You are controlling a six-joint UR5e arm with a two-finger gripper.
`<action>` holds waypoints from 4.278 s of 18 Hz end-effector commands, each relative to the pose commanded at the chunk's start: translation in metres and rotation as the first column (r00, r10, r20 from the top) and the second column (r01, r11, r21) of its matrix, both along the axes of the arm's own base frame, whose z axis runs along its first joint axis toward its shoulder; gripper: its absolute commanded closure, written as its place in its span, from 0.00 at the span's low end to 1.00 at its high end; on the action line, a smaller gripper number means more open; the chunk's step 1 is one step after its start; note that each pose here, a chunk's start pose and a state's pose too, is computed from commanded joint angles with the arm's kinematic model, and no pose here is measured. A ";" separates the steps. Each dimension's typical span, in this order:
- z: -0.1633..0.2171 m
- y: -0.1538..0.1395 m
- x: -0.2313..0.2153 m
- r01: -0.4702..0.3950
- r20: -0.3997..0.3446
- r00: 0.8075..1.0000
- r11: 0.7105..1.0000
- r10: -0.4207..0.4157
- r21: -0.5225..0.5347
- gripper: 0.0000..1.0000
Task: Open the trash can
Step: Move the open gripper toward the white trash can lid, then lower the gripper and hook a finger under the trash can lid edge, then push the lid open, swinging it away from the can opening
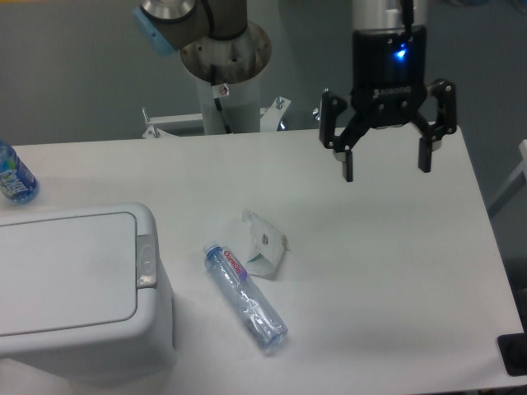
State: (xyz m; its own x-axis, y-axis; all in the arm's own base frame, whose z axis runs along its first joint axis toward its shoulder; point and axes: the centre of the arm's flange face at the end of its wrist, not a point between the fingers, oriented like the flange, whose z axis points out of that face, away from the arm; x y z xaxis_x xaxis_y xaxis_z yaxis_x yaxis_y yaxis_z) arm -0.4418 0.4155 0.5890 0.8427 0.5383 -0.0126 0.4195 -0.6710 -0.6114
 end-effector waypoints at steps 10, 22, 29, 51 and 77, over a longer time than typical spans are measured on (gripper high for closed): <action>-0.014 0.013 0.004 -0.098 0.070 0.993 0.995 0.097 0.001 0.00; -0.073 0.125 0.089 0.066 0.182 0.982 0.997 -0.059 -0.030 0.00; -0.087 0.143 0.125 0.063 0.237 0.970 0.997 -0.053 -0.035 0.00; -0.099 0.170 0.175 0.118 0.271 0.957 0.992 -0.101 -0.046 0.00; -0.016 0.140 0.101 0.078 0.090 0.993 0.996 -0.081 0.035 0.00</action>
